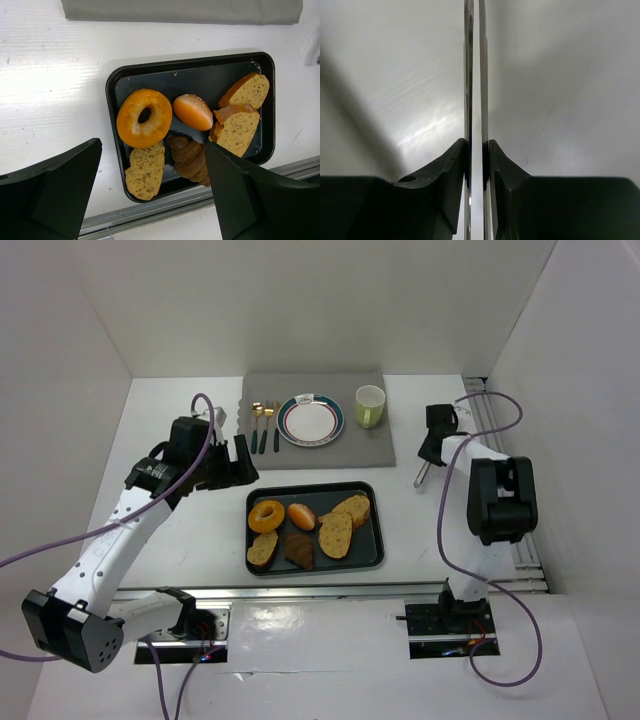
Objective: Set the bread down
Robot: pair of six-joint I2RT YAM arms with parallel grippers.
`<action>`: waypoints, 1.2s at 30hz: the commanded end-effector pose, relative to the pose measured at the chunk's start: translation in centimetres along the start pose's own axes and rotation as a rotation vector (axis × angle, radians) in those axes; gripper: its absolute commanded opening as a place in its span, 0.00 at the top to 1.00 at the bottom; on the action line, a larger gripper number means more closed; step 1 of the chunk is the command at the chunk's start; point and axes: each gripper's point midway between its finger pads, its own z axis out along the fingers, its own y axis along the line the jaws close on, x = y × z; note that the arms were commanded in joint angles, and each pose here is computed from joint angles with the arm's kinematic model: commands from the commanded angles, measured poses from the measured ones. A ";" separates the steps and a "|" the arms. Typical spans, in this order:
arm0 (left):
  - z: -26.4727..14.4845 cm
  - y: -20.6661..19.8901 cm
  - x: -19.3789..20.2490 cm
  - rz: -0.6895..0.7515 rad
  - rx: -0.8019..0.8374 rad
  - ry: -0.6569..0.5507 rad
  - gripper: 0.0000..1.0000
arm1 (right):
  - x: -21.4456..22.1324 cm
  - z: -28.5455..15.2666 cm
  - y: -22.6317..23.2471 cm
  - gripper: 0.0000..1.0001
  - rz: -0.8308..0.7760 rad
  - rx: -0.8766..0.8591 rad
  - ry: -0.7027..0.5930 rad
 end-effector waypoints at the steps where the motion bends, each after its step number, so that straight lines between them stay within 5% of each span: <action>1: -0.5 -0.5 -1.1 0.023 0.023 -0.029 0.03 | -2.6 -7.7 2.1 0.69 -0.020 -0.117 -0.079; 11: -2.0 1.8 -4.5 -0.042 -0.111 -0.113 0.02 | 10.3 -28.8 9.8 0.59 -0.479 -0.752 0.247; 18: -2.2 4.4 -5.6 -0.106 -0.187 -0.129 0.02 | 18.9 -39.4 11.1 0.56 -0.619 -0.960 0.479; 27: -3.5 5.4 -7.2 -0.108 -0.225 -0.175 0.02 | 22.1 -43.9 13.0 0.52 -0.526 -1.003 0.661; 36: -3.8 4.7 -6.5 -0.106 -0.184 -0.166 0.02 | 24.9 -43.9 14.2 0.45 -0.456 -0.967 0.779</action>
